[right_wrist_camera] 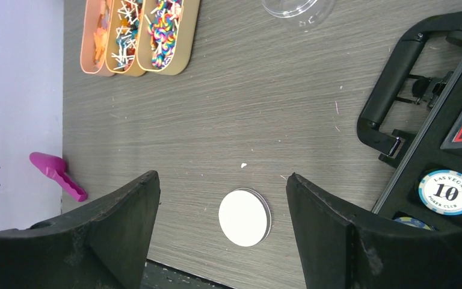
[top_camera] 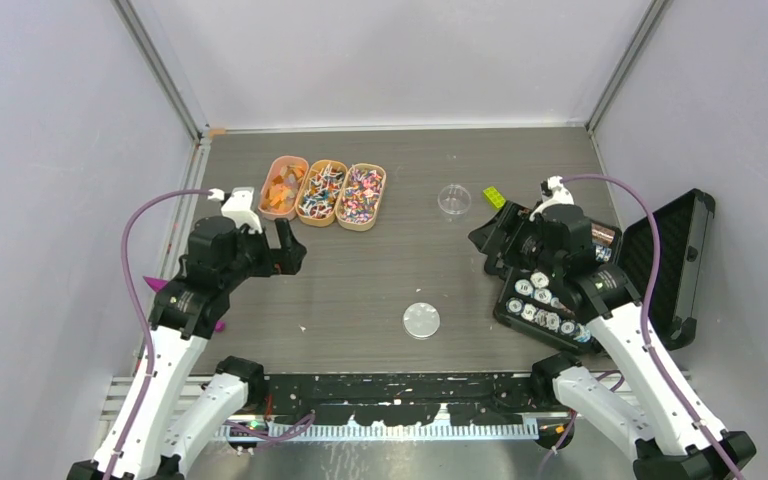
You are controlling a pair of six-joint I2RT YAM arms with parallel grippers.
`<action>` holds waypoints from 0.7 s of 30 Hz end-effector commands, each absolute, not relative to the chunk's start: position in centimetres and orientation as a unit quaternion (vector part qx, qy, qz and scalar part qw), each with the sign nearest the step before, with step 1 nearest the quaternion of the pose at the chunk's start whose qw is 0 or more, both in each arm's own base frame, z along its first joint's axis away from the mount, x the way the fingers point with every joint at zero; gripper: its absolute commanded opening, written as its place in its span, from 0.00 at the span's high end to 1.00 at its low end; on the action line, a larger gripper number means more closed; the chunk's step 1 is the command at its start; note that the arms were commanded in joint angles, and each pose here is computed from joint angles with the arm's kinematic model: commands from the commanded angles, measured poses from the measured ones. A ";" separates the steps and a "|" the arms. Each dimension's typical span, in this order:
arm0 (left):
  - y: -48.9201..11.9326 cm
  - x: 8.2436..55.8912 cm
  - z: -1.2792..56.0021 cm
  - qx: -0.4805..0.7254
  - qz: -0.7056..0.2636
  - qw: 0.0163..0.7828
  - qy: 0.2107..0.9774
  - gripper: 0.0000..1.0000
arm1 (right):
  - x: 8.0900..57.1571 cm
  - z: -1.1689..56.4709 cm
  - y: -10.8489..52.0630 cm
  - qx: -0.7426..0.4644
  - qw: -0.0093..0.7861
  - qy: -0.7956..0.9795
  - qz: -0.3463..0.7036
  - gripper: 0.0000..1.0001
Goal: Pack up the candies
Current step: Pick up the spatula from the center of the board.
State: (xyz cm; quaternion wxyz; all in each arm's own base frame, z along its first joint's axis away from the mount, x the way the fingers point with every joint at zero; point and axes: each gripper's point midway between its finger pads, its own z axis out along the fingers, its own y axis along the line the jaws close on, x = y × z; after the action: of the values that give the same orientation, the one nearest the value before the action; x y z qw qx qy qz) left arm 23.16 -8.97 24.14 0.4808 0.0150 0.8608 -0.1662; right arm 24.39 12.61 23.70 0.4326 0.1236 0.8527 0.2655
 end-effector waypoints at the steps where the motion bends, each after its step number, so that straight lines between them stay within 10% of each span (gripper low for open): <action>1: -7.2 23.3 24.3 0.006 -0.124 0.507 0.853 0.00 | 26.0 24.9 12.7 0.152 0.449 0.837 0.272 0.19; 11: -2.7 23.2 23.0 -0.100 -0.031 0.507 0.855 0.00 | 31.7 27.2 12.6 0.180 0.479 0.827 0.233 0.20; 21: 5.5 22.4 16.4 -0.324 0.139 0.320 0.879 0.09 | 32.2 29.5 15.6 0.111 0.503 0.800 0.306 0.20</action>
State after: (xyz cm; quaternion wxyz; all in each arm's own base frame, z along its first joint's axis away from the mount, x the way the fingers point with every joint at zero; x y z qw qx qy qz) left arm 24.75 1.45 17.53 0.3652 -0.1986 0.9062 0.0770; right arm 31.90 14.79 25.61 0.4515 0.1477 0.8379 0.2686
